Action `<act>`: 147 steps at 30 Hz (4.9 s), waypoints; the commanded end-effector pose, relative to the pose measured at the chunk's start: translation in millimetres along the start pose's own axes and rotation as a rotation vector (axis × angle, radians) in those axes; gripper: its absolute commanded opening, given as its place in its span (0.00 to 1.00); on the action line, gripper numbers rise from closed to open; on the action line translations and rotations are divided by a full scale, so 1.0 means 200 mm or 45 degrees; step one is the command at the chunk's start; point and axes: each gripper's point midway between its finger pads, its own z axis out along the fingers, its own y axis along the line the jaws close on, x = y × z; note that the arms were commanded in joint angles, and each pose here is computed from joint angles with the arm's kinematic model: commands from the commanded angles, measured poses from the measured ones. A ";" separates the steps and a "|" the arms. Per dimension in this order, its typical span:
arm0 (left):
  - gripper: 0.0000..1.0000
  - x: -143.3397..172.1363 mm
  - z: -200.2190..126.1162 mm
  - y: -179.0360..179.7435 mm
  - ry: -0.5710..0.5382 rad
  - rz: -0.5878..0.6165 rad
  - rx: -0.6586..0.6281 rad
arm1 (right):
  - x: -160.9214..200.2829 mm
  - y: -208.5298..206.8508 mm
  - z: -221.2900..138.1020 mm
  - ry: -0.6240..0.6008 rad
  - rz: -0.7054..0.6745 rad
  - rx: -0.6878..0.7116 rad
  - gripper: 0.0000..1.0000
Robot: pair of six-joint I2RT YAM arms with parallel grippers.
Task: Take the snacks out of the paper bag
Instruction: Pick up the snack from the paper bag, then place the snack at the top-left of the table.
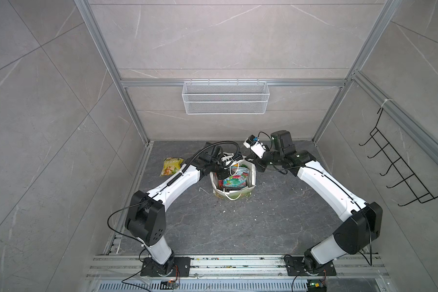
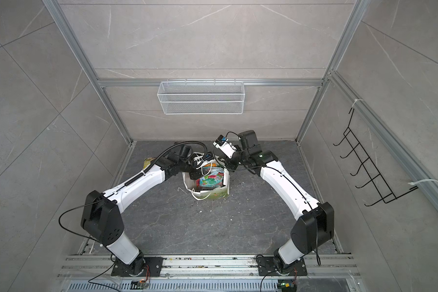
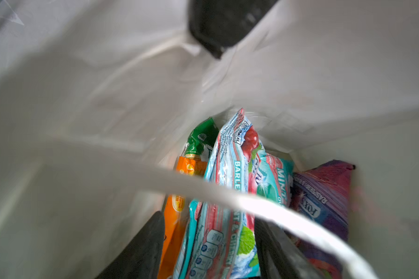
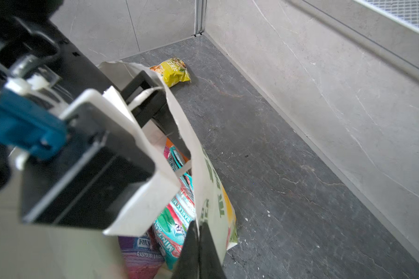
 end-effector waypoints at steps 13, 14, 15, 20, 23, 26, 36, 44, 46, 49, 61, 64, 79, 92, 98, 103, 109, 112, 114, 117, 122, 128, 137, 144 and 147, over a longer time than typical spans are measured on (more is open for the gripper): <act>0.44 0.09 0.18 0.02 0.066 0.005 0.072 | -0.12 0.02 -0.07 -0.122 -0.038 -0.013 0.00; 0.41 0.10 0.18 0.01 0.072 0.002 0.086 | -0.12 0.01 -0.07 -0.123 -0.040 -0.008 0.00; 0.35 0.11 0.18 0.00 0.073 -0.003 0.095 | -0.12 0.01 -0.08 -0.124 -0.040 -0.006 0.00; 0.07 0.12 0.16 -0.01 0.089 0.002 0.097 | -0.13 0.01 -0.09 -0.127 -0.040 0.002 0.00; 0.00 0.06 0.11 0.01 0.045 0.015 0.049 | -0.13 0.00 -0.09 -0.120 -0.037 0.014 0.00; 0.00 0.00 0.04 0.03 -0.005 0.035 0.006 | -0.12 -0.02 -0.09 -0.113 -0.032 0.038 0.00; 0.00 -0.23 -0.23 0.07 -0.159 0.062 -0.102 | -0.09 -0.09 -0.11 -0.105 0.013 0.117 0.00; 0.00 -0.31 -0.38 0.06 -0.210 0.101 -0.144 | -0.09 -0.12 -0.12 -0.120 0.021 0.135 0.00; 0.00 -0.32 -0.40 0.06 -0.213 0.107 -0.149 | -0.09 -0.13 -0.11 -0.118 0.027 0.137 0.00; 0.00 -0.34 -0.44 0.04 -0.232 0.119 -0.154 | -0.08 -0.14 -0.11 -0.116 0.045 0.147 0.00; 0.00 -0.39 -0.57 -0.03 -0.281 0.180 -0.165 | -0.12 -0.25 -0.16 -0.164 0.172 0.202 0.00; 0.00 -0.40 -0.60 -0.03 -0.299 0.192 -0.175 | -0.13 -0.25 -0.16 -0.167 0.172 0.198 0.00; 0.00 -0.64 -0.84 0.10 -0.443 0.117 -0.329 | -0.11 -0.28 -0.14 -0.150 0.193 0.222 0.00; 0.00 -0.80 -1.14 0.39 -0.474 -0.058 -0.706 | -0.11 -0.29 -0.16 -0.140 0.193 0.247 0.00; 0.00 -0.69 -1.34 0.56 -0.448 -0.282 -0.978 | -0.10 -0.29 -0.15 -0.129 0.189 0.250 0.00; 0.00 -0.53 -1.48 0.66 -0.448 -0.488 -1.122 | -0.09 -0.30 -0.15 -0.126 0.191 0.246 0.00; 0.00 -0.31 -1.55 0.74 -0.430 -0.684 -1.243 | -0.08 -0.30 -0.14 -0.121 0.193 0.246 0.00; 0.00 -0.16 -1.49 0.78 -0.383 -0.772 -1.276 | -0.08 -0.29 -0.15 -0.120 0.188 0.249 0.00; 0.00 -0.05 -1.42 0.78 -0.344 -0.849 -1.252 | -0.08 -0.30 -0.15 -0.116 0.191 0.252 0.00; 0.00 0.13 -1.30 0.78 -0.281 -0.982 -1.221 | -0.07 -0.29 -0.15 -0.105 0.189 0.248 0.00; 0.00 0.32 -1.11 0.76 -0.238 -1.156 -1.198 | -0.05 -0.29 -0.13 -0.100 0.196 0.247 0.00; 0.00 0.47 -0.94 0.76 -0.258 -1.324 -1.195 | -0.04 -0.29 -0.12 -0.096 0.198 0.237 0.00; 0.00 0.63 -0.74 0.84 -0.337 -1.556 -1.241 | -0.04 -0.28 -0.13 -0.104 0.186 0.239 0.00; 0.00 0.73 -0.53 0.91 -0.327 -1.646 -1.209 | -0.04 -0.29 -0.13 -0.098 0.188 0.250 0.00; 0.00 0.74 -0.45 0.93 -0.362 -1.683 -1.167 | -0.04 -0.29 -0.13 -0.099 0.189 0.253 0.00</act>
